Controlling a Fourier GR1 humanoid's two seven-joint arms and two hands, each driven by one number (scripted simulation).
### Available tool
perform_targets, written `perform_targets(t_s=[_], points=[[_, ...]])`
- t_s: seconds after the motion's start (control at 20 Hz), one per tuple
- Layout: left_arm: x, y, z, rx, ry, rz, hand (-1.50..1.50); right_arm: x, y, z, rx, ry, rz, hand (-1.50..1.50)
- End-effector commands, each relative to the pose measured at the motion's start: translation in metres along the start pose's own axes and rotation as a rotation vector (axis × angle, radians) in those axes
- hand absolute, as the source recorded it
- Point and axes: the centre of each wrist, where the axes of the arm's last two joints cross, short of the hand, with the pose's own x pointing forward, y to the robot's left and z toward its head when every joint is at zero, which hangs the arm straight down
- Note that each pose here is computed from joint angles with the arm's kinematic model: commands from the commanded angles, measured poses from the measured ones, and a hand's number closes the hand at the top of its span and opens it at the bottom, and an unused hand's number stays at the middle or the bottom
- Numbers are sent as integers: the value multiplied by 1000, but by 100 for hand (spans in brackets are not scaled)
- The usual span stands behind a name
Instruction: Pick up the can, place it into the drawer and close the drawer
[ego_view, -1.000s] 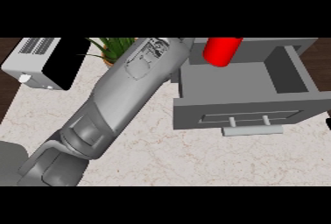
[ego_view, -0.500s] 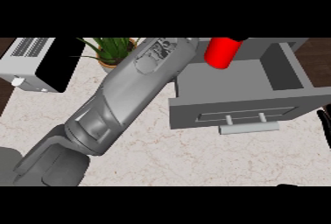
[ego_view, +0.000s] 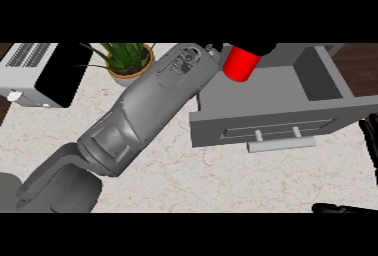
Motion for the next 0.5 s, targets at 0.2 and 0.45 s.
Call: perform_targets(t_s=[0.2,0.45], points=[[-24,2,0,15,17,-66,150,12,-3,-3,21,-22,5,-150],[-40,1,6,49,-7,-106,-150,11,6,-12,12,-25,6,-150]])
